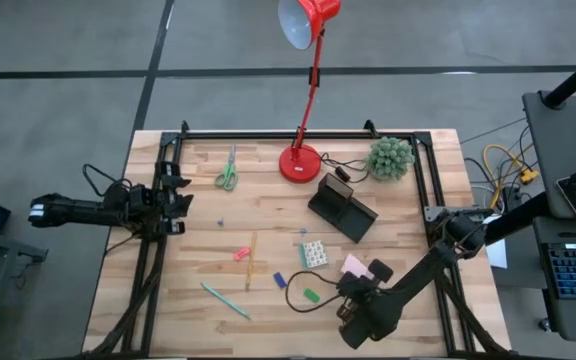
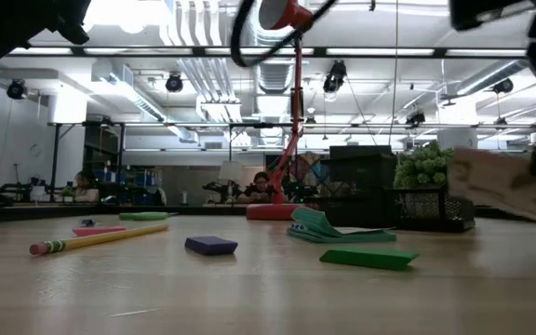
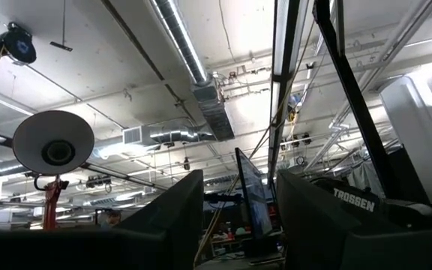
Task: Pick and place office supplies into organizer
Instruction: Put the pink sticky note into the desk organizer
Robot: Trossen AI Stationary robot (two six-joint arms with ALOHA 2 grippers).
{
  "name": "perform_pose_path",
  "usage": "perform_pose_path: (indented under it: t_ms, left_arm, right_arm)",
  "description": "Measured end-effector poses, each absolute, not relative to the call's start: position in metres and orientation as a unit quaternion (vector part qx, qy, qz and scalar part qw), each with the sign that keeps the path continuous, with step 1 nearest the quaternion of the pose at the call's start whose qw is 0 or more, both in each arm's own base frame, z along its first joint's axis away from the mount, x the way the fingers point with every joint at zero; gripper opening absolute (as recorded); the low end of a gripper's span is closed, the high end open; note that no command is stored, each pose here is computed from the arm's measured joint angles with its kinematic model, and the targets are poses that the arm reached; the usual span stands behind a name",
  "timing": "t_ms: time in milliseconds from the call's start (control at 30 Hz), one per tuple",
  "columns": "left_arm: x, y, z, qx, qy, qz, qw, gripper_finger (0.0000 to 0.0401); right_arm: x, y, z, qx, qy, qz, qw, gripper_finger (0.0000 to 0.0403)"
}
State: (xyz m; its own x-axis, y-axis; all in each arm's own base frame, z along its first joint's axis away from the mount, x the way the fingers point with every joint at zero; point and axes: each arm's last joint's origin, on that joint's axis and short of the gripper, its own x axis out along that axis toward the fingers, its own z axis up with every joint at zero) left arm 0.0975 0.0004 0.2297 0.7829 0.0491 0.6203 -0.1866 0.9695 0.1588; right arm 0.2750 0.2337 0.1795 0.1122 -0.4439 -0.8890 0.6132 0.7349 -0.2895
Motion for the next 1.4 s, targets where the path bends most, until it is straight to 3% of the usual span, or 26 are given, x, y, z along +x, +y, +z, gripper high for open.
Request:
perform_pose_path:
  t_ms: [367, 667, 1400]
  left_arm:
    - [0.097, 0.0, 0.23, 0.106, -0.325, 0.063, 0.938, 0.0156]
    - [0.097, 0.0, 0.23, 0.105, -0.326, 0.063, 0.938, 0.0156]
    - [0.097, 0.0, 0.23, 0.105, -0.326, 0.063, 0.938, 0.0156]
  right_arm:
    - [0.293, 0.211, 0.213, 0.046, 0.548, -0.401, 0.732, 0.0008]
    - [0.316, 0.193, 0.238, 0.042, 0.556, -0.377, 0.74, 0.0008]
    - [0.342, 0.129, 0.238, -0.007, 0.617, -0.379, 0.69, 0.0008]
